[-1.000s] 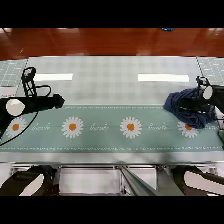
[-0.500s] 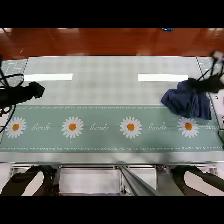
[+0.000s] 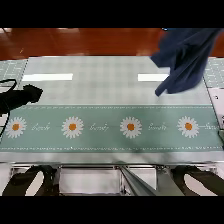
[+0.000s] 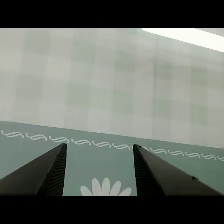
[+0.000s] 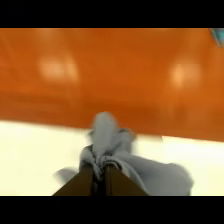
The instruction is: Fold the shirts.
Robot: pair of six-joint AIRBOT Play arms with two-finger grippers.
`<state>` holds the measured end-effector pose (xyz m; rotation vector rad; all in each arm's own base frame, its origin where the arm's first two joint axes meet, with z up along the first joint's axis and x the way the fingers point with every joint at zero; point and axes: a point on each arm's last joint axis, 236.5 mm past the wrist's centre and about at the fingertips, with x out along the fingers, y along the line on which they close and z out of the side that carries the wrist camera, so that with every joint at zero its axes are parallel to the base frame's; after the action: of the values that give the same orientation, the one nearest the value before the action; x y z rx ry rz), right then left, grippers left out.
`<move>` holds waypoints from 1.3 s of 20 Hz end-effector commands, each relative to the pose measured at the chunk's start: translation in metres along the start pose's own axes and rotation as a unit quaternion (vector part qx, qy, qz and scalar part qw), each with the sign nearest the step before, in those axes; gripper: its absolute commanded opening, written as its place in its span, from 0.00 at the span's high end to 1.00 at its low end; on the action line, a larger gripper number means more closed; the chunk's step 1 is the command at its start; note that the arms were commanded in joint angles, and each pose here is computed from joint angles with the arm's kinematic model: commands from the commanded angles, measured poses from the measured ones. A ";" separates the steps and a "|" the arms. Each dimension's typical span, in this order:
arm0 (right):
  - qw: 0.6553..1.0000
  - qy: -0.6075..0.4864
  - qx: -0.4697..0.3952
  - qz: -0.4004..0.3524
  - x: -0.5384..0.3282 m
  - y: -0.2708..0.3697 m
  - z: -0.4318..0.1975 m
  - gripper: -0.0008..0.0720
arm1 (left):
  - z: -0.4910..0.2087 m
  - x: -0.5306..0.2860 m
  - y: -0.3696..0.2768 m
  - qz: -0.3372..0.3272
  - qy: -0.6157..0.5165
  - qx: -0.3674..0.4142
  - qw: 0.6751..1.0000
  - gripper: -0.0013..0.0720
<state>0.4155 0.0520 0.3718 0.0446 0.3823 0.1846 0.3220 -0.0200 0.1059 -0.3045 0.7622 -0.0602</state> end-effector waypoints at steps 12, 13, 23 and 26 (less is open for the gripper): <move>0.955 0.032 -0.099 0.278 -0.033 0.255 -0.023 0.95 | 0.009 -0.007 0.007 -0.024 -0.013 -0.091 0.995 0.29; 0.952 0.045 -0.101 0.286 -0.027 0.266 -0.033 0.95 | 0.001 -0.009 -0.012 -0.060 0.006 -0.087 0.994 0.29; 0.915 0.259 -0.107 0.290 0.067 0.323 -0.194 0.95 | -0.029 0.002 -0.040 -0.106 0.054 -0.054 0.991 0.29; 0.894 0.352 -0.100 0.258 0.106 0.319 -0.278 0.95 | -0.058 0.021 -0.033 -0.100 0.098 -0.070 0.988 0.29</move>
<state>0.3542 0.3843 0.1772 -0.1189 0.8937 0.8234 0.3051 -0.0647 0.0859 -0.4944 0.8660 -0.2271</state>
